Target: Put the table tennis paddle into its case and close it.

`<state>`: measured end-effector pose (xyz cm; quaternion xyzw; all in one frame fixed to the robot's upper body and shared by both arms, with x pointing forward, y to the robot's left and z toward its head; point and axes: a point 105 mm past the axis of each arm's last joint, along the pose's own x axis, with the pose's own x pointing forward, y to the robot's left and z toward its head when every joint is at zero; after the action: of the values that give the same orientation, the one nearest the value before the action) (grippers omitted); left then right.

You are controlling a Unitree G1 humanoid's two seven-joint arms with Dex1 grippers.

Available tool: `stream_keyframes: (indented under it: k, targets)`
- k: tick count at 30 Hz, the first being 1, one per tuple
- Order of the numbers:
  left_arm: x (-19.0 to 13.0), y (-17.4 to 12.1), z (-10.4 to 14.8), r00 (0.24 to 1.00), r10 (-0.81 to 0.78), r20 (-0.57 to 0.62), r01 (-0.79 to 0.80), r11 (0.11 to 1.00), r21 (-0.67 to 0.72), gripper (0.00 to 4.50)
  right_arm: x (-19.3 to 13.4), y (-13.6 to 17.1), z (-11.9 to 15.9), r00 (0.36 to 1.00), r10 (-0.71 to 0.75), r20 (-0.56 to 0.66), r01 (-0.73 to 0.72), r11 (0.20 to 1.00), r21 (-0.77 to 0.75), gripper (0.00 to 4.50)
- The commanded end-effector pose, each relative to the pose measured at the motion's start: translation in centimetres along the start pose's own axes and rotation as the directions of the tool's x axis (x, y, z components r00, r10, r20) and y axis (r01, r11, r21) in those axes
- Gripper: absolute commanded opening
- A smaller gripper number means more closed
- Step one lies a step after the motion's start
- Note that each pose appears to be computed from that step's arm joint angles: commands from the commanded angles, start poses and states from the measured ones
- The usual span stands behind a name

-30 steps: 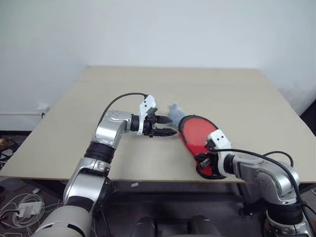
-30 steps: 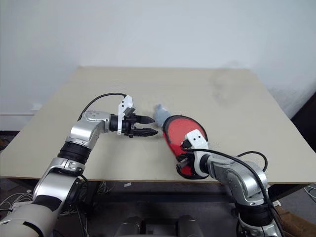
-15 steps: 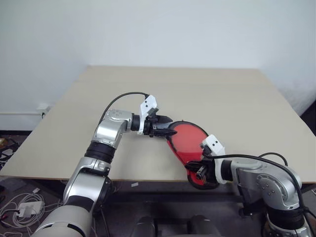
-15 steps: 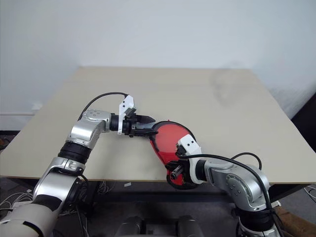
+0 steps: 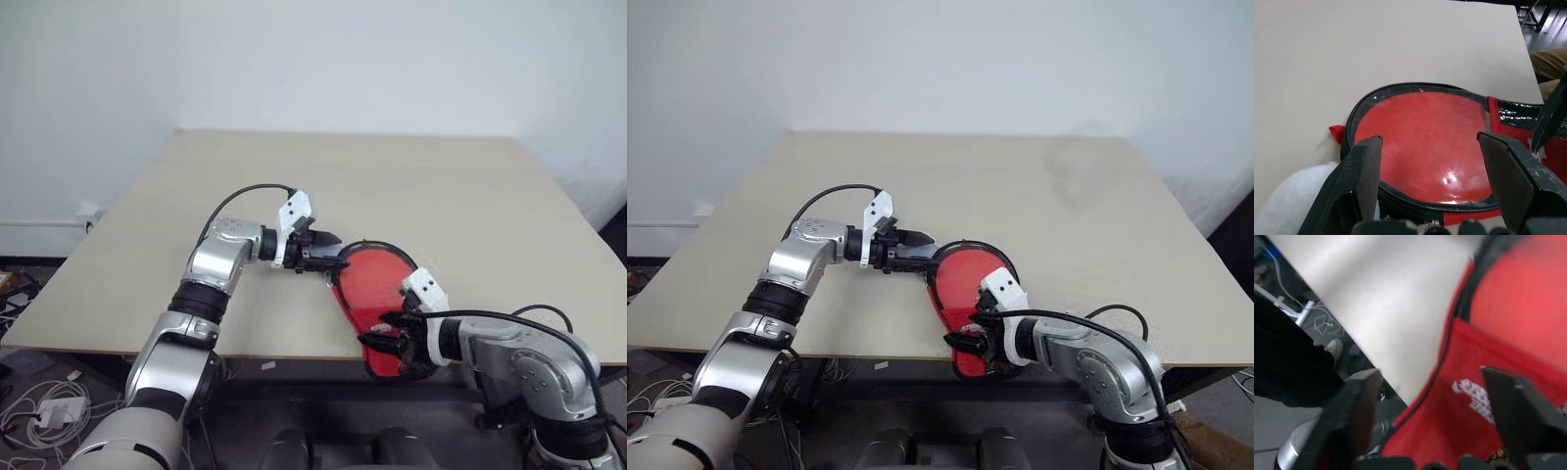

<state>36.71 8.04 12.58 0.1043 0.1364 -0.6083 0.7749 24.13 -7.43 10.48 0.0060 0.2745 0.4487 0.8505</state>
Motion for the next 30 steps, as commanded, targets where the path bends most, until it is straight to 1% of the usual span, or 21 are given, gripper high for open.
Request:
stream_keyframes:
  k: [1, 3, 4, 6, 8, 11, 14, 18, 22, 25, 27, 30]
  targets:
    - [-0.9, 1.5, 2.8, 0.996, 0.067, 0.054, -0.07, 0.996, 0.055, 3.29, -2.4, -0.8, 6.0, 0.96, -0.036, 0.277, 0.065, 0.993, -0.096, 3.84]
    - [-1.3, 2.6, 3.2, 0.99, 0.124, 0.068, -0.127, 0.991, 0.035, 3.29, -2.8, -2.4, 7.7, 0.923, -0.102, 0.372, 0.138, 0.988, -0.072, 3.84]
    - [-1.4, 3.1, 3.4, 0.986, 0.152, 0.071, -0.153, 0.988, 0.013, 3.29, -2.7, -3.2, 8.1, 0.911, -0.133, 0.389, 0.169, 0.984, -0.059, 3.84]
    - [-1.7, 4.6, 2.9, 0.972, 0.232, 0.044, -0.232, 0.973, -0.015, 3.29, -1.6, -4.7, 8.2, 0.901, -0.185, 0.393, 0.198, 0.98, 0.006, 3.84]
    - [-2.1, 5.7, 1.8, 0.954, 0.3, -0.017, -0.301, 0.954, -0.009, 3.29, -0.2, -5.5, 8.1, 0.897, -0.201, 0.394, 0.196, 0.979, 0.054, 3.84]
    - [-2.9, 6.7, 0.3, 0.933, 0.35, -0.082, -0.353, 0.935, -0.026, 3.29, 2.5, -5.6, 7.7, 0.905, -0.198, 0.376, 0.183, 0.98, 0.076, 3.84]
    - [-3.5, 7.4, -0.3, 0.914, 0.394, -0.1, -0.399, 0.916, -0.042, 3.29, 4.2, -5.9, 7.3, 0.907, -0.202, 0.369, 0.184, 0.979, 0.083, 3.84]
    - [-3.8, 7.8, -1.6, 0.893, 0.434, -0.122, -0.447, 0.888, -0.108, 3.29, 6.3, -7.6, 5.7, 0.909, -0.282, 0.308, 0.253, 0.959, 0.13, 3.84]
    - [-2.8, 7.2, -2.2, 0.916, 0.386, -0.106, -0.4, 0.89, -0.219, 3.29, 7.4, -8.5, 4.0, 0.91, -0.335, 0.244, 0.327, 0.942, 0.075, 3.84]
    - [-2.0, 6.5, -2.7, 0.935, 0.339, -0.101, -0.353, 0.879, -0.322, 3.29, 8.1, -9.1, 1.2, 0.915, -0.376, 0.143, 0.378, 0.926, 0.016, 3.84]
    - [-1.5, 5.9, -2.9, 0.948, 0.305, -0.087, -0.314, 0.869, -0.382, 3.29, 8.2, -9.3, 0.0, 0.916, -0.387, 0.106, 0.389, 0.921, -0.001, 3.84]
    - [-1.2, 6.0, -3.5, 0.939, 0.332, -0.094, -0.342, 0.86, -0.38, 3.29, 8.0, -9.7, -0.8, 0.911, -0.404, 0.085, 0.404, 0.915, 0.008, 3.84]
